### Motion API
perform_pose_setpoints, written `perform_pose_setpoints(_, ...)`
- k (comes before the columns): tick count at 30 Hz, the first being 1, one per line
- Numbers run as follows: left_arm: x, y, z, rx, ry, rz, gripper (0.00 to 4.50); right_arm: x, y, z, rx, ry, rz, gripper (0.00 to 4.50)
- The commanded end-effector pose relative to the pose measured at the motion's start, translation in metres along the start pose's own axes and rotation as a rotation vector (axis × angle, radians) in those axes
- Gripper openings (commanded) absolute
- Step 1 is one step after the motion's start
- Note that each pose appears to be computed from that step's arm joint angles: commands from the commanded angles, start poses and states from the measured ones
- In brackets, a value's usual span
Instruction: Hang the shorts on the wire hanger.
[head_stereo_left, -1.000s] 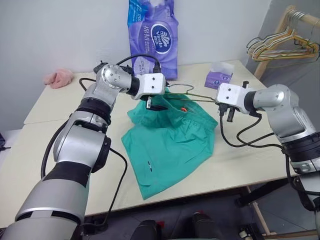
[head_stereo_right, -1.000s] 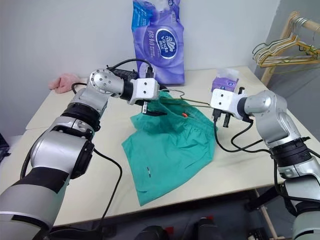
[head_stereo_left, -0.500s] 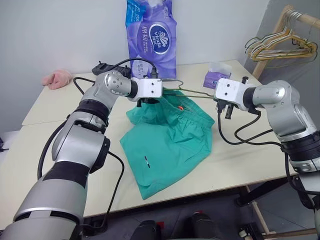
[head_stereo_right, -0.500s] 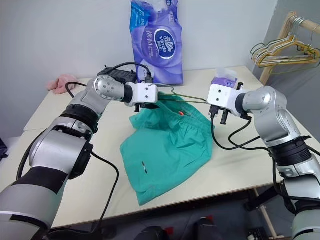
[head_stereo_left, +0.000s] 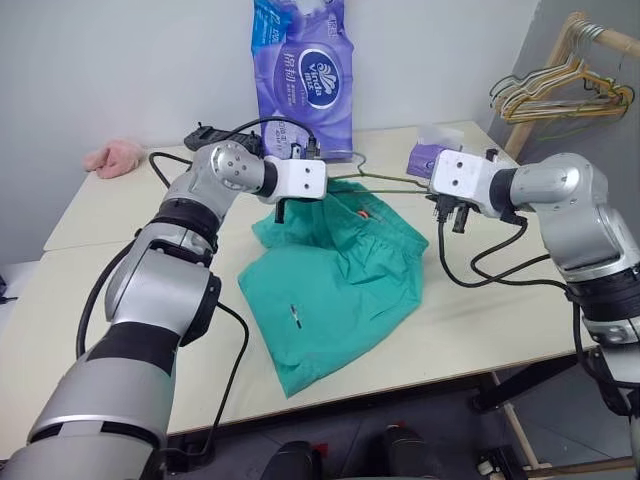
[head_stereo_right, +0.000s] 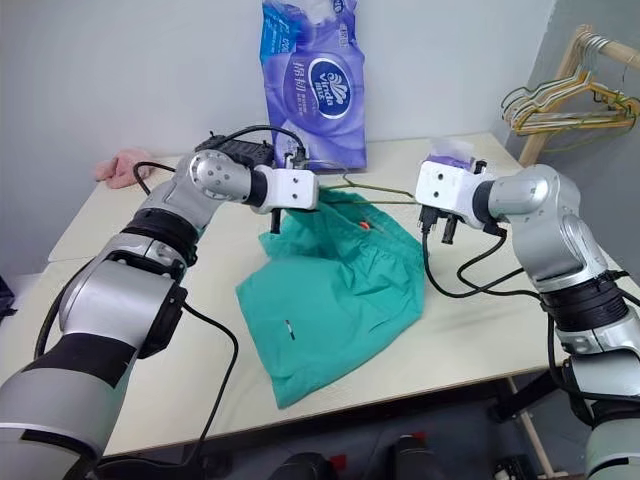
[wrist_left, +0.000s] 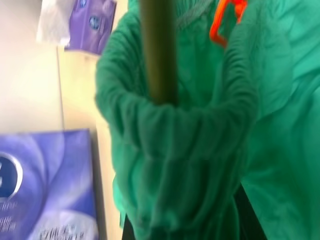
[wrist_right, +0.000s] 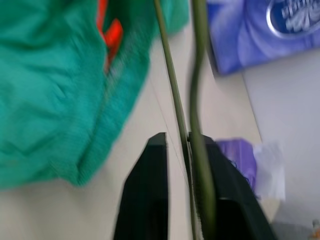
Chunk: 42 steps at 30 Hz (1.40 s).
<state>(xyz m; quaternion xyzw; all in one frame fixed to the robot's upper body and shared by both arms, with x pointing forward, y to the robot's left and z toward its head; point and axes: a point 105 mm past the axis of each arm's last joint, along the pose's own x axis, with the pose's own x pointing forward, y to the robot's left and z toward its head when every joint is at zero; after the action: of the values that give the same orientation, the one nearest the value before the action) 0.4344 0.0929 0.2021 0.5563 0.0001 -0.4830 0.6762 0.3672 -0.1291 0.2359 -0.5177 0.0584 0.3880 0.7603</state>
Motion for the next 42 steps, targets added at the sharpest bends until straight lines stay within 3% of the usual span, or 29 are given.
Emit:
perform_pose_setpoints(1,-0.013,0.016,0.001,-0.017,-0.022,0.083,0.00,-0.019,-0.005,0.014,-0.014,-0.035,-0.017,2.09)
perform_pose_setpoints(8,-0.019,-0.010,-0.022,-0.028,0.013,0.009,0.00,-0.062,-0.012,0.007,0.127,0.013,-0.039,4.46)
perform_pose_setpoints(11,-0.019,-0.028,-0.033,-0.046,0.018,-0.032,0.00,-0.078,-0.015,0.018,0.342,-0.046,-0.029,4.46)
perform_pose_setpoints(14,-0.019,-0.034,-0.034,-0.079,-0.007,-0.038,0.00,-0.077,0.000,0.007,0.551,-0.048,0.015,4.46)
perform_pose_setpoints(18,-0.020,-0.033,-0.032,-0.123,-0.036,-0.020,0.00,-0.038,0.057,-0.057,0.834,0.032,0.080,4.46)
perform_pose_setpoints(20,-0.021,-0.032,-0.032,-0.123,-0.030,-0.017,0.00,-0.019,0.075,-0.072,0.906,0.049,0.078,4.46)
perform_pose_setpoints(26,-0.023,-0.032,-0.032,-0.123,-0.026,-0.014,0.00,0.031,0.080,-0.062,1.166,-0.075,0.049,4.46)
perform_pose_setpoints(30,-0.027,-0.033,-0.034,-0.120,-0.021,-0.016,0.00,0.040,0.073,-0.054,1.244,-0.146,0.062,4.46)
perform_pose_setpoints(42,-0.032,-0.033,-0.037,-0.106,-0.003,-0.016,0.00,0.070,0.073,-0.057,1.268,-0.120,0.059,4.46)
